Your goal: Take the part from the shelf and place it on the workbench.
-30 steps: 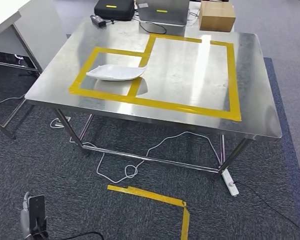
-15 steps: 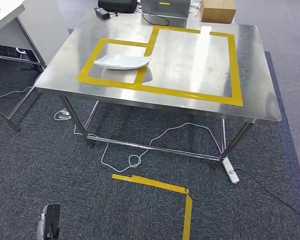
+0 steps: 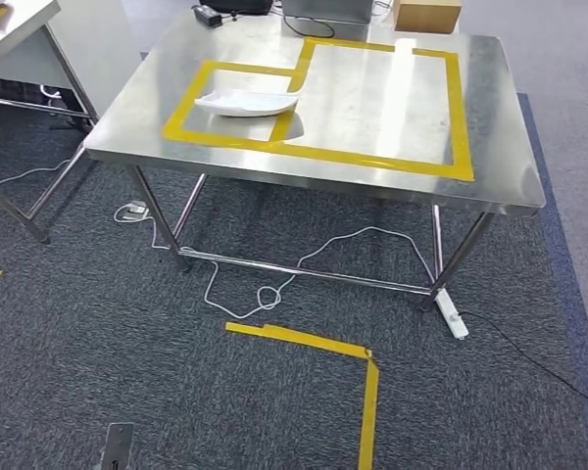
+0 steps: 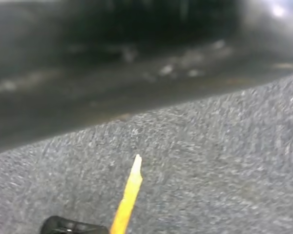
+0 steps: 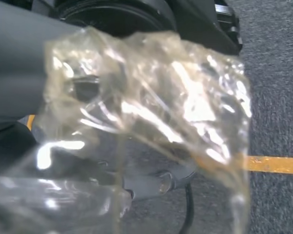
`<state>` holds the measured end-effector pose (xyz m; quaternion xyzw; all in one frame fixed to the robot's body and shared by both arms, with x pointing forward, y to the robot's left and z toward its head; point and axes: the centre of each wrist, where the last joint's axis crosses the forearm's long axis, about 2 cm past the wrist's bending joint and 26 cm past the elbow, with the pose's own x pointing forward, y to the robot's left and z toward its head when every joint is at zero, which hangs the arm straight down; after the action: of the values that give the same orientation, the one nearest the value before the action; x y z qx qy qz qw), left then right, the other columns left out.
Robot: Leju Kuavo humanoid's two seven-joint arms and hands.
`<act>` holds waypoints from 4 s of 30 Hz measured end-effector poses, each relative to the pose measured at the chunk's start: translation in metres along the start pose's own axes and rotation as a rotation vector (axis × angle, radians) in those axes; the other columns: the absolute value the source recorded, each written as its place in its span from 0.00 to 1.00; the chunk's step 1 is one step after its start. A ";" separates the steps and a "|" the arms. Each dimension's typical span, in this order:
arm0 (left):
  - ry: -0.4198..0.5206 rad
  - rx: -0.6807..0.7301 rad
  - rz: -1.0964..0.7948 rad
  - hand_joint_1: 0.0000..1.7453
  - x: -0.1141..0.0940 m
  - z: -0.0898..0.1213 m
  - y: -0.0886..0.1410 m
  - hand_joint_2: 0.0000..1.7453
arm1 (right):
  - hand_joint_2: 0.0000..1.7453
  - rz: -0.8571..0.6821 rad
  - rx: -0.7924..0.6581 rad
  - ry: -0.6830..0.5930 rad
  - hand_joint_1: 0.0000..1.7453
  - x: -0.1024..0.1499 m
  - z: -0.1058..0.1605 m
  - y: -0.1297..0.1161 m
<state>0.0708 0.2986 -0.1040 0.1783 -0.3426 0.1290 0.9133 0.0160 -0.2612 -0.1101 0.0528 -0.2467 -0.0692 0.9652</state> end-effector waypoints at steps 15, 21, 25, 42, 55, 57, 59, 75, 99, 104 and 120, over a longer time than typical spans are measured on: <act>0.085 -0.036 -0.027 0.00 -0.014 0.009 -0.003 0.00 | 0.00 -0.004 -0.003 0.001 0.00 0.002 -0.002 -0.001; 0.093 -0.042 -0.038 0.00 -0.016 0.010 -0.002 0.00 | 0.00 -0.008 0.000 0.006 0.00 0.000 -0.001 0.000; 0.090 -0.045 -0.042 0.00 -0.015 0.009 -0.003 0.00 | 0.00 -0.008 0.003 0.009 0.00 0.000 -0.001 0.001; 0.074 -0.081 -0.066 0.00 -0.012 0.007 -0.005 0.00 | 0.00 0.000 0.006 0.017 0.00 -0.004 0.000 -0.001; 0.068 -0.088 -0.084 0.00 -0.011 0.007 -0.004 0.00 | 0.00 0.000 0.007 0.028 0.00 -0.009 0.002 -0.002; 0.071 -0.088 -0.086 0.00 -0.013 0.008 -0.004 0.00 | 0.00 0.000 0.008 0.027 0.00 -0.009 0.002 -0.002; 0.069 -0.088 -0.086 0.00 -0.013 0.008 -0.004 0.00 | 0.00 0.000 0.009 0.024 0.00 -0.008 0.002 -0.002; 0.074 -0.081 -0.090 0.00 -0.015 0.009 -0.005 0.00 | 0.00 0.001 0.008 0.026 0.00 -0.009 0.002 -0.003; 0.071 -0.082 -0.088 0.00 -0.013 0.009 -0.006 0.00 | 0.00 0.002 0.009 0.016 0.00 -0.004 0.000 -0.002; 0.072 -0.082 -0.090 0.00 -0.013 0.009 -0.005 0.00 | 0.00 0.001 0.008 0.024 0.00 -0.008 0.002 -0.003; 0.073 -0.086 -0.091 0.00 -0.013 0.010 -0.008 0.00 | 0.00 0.000 0.005 0.026 0.00 -0.009 0.002 -0.005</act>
<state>0.0584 0.2858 -0.1082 0.1494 -0.3056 0.0789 0.9370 0.0066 -0.2644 -0.1131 0.0564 -0.2345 -0.0680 0.9681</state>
